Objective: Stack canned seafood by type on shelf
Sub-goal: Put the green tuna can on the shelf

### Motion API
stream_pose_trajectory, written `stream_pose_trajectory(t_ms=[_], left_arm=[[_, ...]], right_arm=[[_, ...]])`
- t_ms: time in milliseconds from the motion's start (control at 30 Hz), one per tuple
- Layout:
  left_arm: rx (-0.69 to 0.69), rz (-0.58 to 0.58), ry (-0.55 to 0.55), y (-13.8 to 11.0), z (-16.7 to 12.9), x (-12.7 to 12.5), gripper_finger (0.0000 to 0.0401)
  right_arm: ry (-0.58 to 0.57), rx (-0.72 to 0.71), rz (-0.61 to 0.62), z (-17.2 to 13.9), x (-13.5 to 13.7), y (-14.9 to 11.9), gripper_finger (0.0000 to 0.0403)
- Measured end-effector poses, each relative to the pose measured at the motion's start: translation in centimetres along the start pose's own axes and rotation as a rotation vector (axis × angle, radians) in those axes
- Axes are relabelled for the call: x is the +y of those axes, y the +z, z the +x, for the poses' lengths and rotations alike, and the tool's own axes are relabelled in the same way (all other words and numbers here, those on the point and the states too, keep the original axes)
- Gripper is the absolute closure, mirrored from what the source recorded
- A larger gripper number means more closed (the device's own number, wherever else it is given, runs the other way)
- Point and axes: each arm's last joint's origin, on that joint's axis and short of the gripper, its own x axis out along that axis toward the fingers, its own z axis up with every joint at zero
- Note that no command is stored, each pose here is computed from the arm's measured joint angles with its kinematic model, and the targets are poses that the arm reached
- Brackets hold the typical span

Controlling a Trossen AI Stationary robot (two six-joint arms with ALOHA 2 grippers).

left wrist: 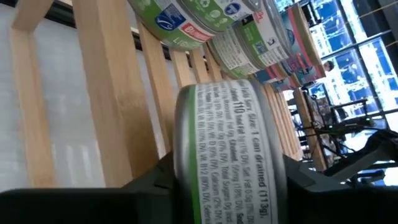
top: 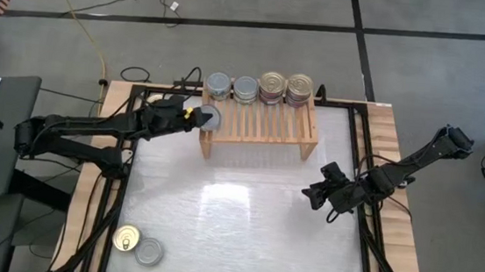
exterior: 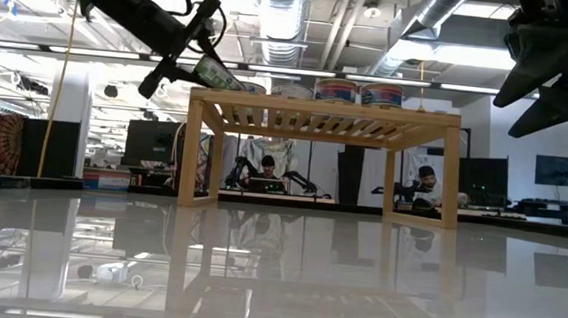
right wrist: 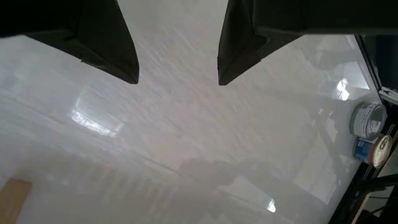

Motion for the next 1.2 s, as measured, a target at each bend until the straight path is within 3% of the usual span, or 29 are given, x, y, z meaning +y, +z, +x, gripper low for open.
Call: stream_pose_trajectory(t_ms=[100, 467, 733, 900, 1200], left_arm=[[-0.015, -0.007, -0.002, 0.1, 0.0, -0.1, 0.0284], [-0.069, -0.062, -0.082, 0.5, -0.1, -0.9, 0.0255], [-0.059, -0.067, -0.098, 0.2, 0.2, -1.0, 0.0280], [-0.048, -0.082, -0.154, -1.0, 1.6, -1.6, 0.0277], [-0.044, -0.072, -0.138, -1.4, 2.4, -1.3, 0.0274]], right_arm=[[0.000, 0.000, 0.000, 0.0, 0.0, 0.0, 0.0159], [0.002, 0.000, 0.001, 0.0, 0.0, 0.0, 0.0159], [0.002, 0.000, -0.022, 0.0, 0.0, 0.0, 0.0159], [0.002, -0.001, -0.023, 0.0, 0.0, 0.0, 0.0159], [0.004, -0.001, -0.017, 0.0, 0.1, 0.0, 0.0159]])
